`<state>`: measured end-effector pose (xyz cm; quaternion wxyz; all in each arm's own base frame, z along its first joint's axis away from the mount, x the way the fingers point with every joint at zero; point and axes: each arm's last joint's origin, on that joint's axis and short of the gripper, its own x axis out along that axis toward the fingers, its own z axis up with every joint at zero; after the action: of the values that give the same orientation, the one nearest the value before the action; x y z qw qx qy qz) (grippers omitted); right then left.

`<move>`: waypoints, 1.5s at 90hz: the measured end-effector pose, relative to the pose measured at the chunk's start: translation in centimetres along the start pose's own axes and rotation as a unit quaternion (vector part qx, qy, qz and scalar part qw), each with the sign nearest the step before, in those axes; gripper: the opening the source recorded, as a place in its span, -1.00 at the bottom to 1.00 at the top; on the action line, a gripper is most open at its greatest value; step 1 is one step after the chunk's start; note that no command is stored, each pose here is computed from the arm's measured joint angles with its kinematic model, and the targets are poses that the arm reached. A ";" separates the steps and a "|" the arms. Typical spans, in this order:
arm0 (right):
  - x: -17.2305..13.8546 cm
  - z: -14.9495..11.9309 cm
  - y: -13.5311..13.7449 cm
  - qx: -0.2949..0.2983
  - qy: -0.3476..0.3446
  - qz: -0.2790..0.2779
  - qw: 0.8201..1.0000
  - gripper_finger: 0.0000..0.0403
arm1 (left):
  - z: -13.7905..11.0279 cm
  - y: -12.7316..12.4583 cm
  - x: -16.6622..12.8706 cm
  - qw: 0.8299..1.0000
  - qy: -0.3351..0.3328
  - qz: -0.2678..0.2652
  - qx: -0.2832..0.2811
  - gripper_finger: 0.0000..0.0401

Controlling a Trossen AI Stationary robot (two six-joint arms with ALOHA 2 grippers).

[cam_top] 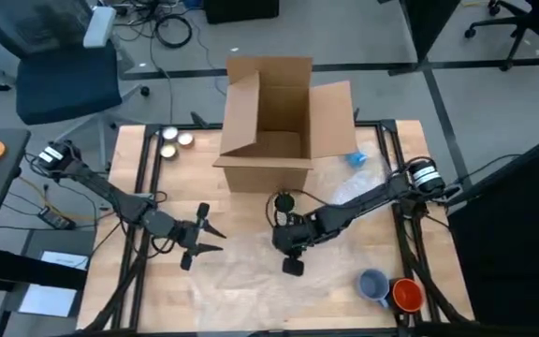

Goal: Wrap mug
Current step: Prepare the transparent bubble wrap, then put the blue cup on the transparent bubble wrap

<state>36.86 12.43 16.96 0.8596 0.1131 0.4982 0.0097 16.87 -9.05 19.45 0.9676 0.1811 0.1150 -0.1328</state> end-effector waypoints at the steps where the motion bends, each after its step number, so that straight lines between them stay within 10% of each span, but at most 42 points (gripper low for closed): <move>1: 0.3 -0.1 0.0 0.000 0.002 0.000 1.000 -1.00 | 0.0 0.0 0.0 1.000 0.000 0.000 0.000 -0.28; 25: 5.8 0.9 -1.2 0.010 -0.058 0.038 0.998 -1.00 | 1.5 0.4 -0.1 0.997 -0.073 0.019 -0.030 -0.28; 55: 2.6 4.2 -3.4 -0.002 -0.175 -0.031 0.984 -1.00 | 2.1 0.7 -0.1 0.935 -0.108 -0.008 -0.338 -0.28; 83: -4.6 2.5 -0.5 -0.026 -0.114 -0.023 0.993 -1.00 | 2.6 -0.1 0.4 0.933 -0.077 -0.030 -0.350 -0.39; 113: -6.4 -1.8 0.8 0.046 0.039 -0.065 0.996 -1.00 | -0.4 -1.7 5.1 0.948 0.062 0.037 -0.311 -0.62; 135: -13.7 -2.8 2.0 0.136 0.092 -0.063 0.984 -1.00 | -0.8 -0.9 6.7 0.940 0.105 0.060 -0.320 -0.70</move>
<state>27.81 13.10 27.71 0.7854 0.1964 0.5781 -0.1019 22.74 -11.00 16.60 0.9631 -0.1185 0.2412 -0.0114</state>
